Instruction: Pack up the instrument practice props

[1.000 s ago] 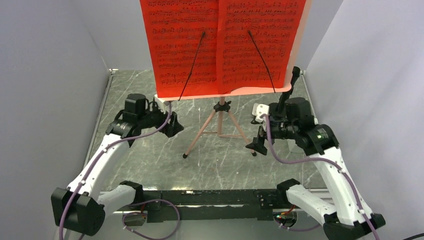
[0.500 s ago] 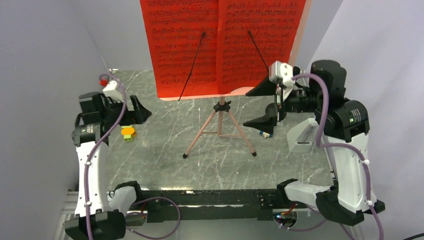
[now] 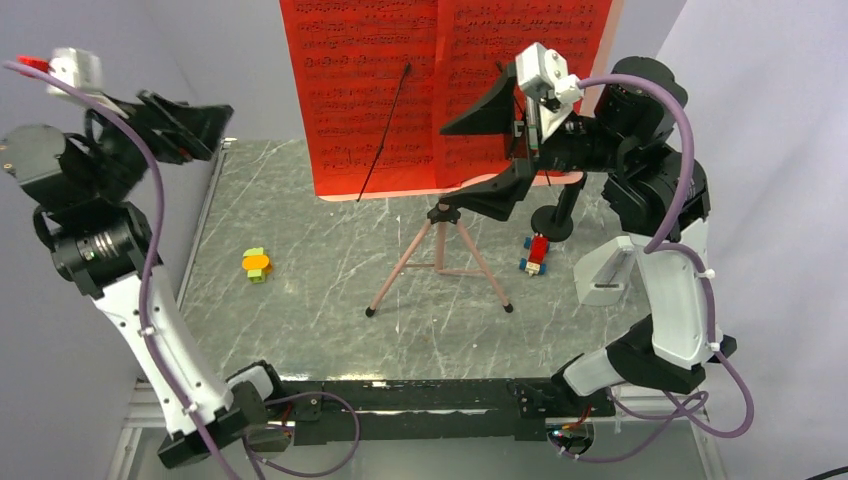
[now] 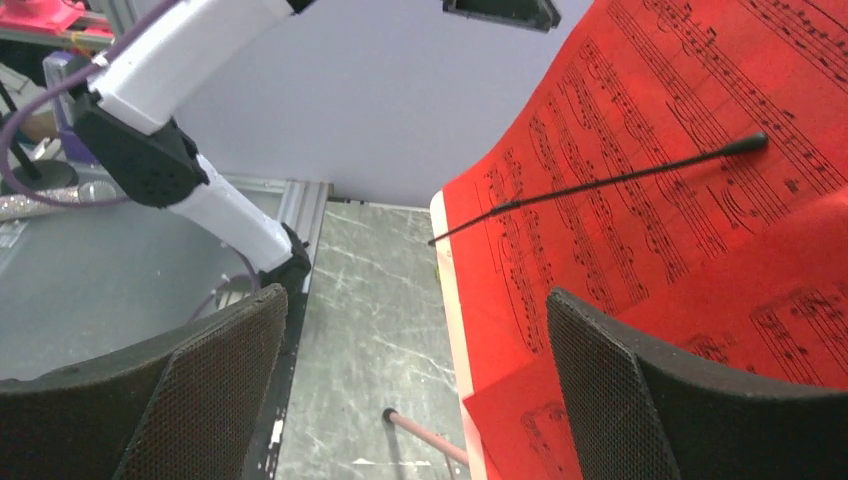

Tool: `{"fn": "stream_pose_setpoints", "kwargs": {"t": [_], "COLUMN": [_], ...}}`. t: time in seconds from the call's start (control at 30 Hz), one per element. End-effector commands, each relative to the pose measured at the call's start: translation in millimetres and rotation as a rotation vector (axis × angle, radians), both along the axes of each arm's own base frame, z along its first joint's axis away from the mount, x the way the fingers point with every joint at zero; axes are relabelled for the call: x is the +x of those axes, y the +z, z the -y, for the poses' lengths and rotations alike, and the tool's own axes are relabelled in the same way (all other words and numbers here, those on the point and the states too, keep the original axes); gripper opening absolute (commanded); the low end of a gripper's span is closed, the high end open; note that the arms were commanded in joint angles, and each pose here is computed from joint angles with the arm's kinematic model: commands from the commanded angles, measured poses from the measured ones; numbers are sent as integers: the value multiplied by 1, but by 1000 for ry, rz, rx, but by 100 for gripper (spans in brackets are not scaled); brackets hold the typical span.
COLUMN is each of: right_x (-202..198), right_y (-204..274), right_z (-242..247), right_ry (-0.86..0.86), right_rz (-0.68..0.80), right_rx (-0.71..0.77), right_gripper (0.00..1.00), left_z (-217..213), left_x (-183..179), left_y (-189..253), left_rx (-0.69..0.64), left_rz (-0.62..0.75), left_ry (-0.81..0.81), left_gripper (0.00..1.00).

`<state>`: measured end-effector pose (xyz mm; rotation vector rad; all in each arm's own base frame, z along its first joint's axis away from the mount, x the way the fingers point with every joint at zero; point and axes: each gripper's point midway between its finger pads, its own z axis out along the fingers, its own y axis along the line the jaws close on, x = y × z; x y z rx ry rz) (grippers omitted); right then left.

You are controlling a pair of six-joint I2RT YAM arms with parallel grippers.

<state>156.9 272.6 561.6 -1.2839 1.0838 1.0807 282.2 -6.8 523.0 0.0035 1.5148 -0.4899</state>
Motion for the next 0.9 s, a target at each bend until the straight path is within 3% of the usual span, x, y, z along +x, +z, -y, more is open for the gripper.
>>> {"fn": "stream_pose_setpoints", "kwargs": {"t": [0.0, 0.33, 0.67, 0.87], "right_x": [1, 11, 26, 22], "right_y": [21, 8, -16, -15], "right_z": [-7, -34, -45, -55], "right_ry": [-106, -171, -208, -162], "right_rz": [-27, -50, 17, 11], "right_rx": [78, 58, 24, 40], "right_gripper": [100, 100, 100, 100], "left_z": [36, 92, 108, 121], "left_x": [-31, -65, -57, -54], "left_y": [51, 100, 84, 71], "left_rx": [-43, 182, 100, 145], "left_rz": [104, 331, 361, 435], "left_ry": [-451, -676, -689, -734], "left_gripper": [97, 99, 99, 99]}}
